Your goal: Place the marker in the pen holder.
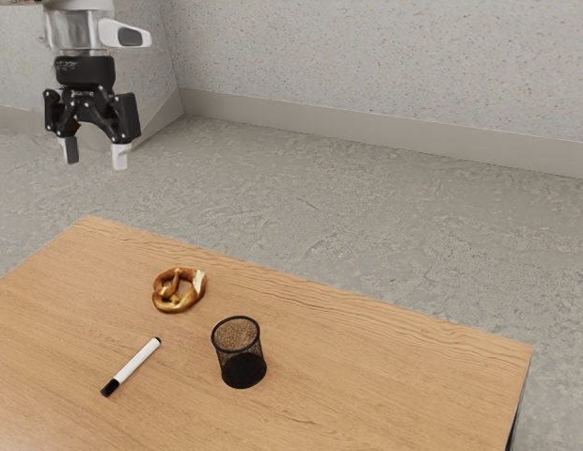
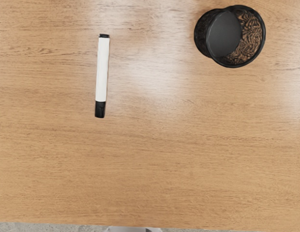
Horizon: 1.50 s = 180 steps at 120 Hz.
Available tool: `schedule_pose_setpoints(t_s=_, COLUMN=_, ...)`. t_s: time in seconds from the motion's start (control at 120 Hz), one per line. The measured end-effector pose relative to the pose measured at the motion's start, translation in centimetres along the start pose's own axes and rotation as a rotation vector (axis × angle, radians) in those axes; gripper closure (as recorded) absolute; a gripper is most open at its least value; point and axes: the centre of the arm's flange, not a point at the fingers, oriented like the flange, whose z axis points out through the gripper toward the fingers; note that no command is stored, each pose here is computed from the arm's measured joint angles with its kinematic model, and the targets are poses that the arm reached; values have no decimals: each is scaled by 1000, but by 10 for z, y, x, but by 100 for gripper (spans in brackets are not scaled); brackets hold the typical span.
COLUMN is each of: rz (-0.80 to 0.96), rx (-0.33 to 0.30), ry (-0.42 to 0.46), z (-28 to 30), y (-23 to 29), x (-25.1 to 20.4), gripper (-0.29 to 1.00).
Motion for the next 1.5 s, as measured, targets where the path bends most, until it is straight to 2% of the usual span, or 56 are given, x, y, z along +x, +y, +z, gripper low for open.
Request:
schedule_pose_setpoints(t_s=0.075, rz=-18, rx=11, ry=81, z=-5, y=-5, x=9, gripper=0)
schedule_pose_setpoints(t_s=0.117, rz=-25, rx=26, ry=92, z=9, y=-5, x=2, gripper=0)
schedule_pose_setpoints(t_s=0.158, rz=-27, rx=41, ry=62, z=52, y=-7, x=-12, gripper=0)
schedule_pose_setpoints(t_s=0.233, rz=-78, rx=0, ry=-15, z=153, y=-51, x=-32, gripper=0)
schedule_pose_setpoints(t_s=0.292, rz=-87, rx=7, ry=-54, z=224, y=-65, x=-38, gripper=0)
schedule_pose_setpoints(t_s=0.4, rz=-82, rx=57, ry=-63, z=311, y=-75, x=-20, gripper=1)
schedule_pose_setpoints(t_s=0.5, rz=-62, rx=77, ry=-1, z=351, y=-76, x=-11, gripper=1)
schedule_pose_setpoints(t_s=0.742, rz=12, rx=104, ry=186, z=407, y=-79, x=28, gripper=5)
schedule_pose_setpoints(t_s=0.925, rz=86, rx=125, ry=312, z=415, y=-77, x=38, gripper=31)
schedule_pose_setpoints(t_s=1.283, rz=138, rx=131, ry=412, z=426, y=-84, x=25, gripper=64)
schedule_pose_setpoints(t_s=1.5, rz=159, rx=139, ry=438, z=421, y=-84, x=27, gripper=74)
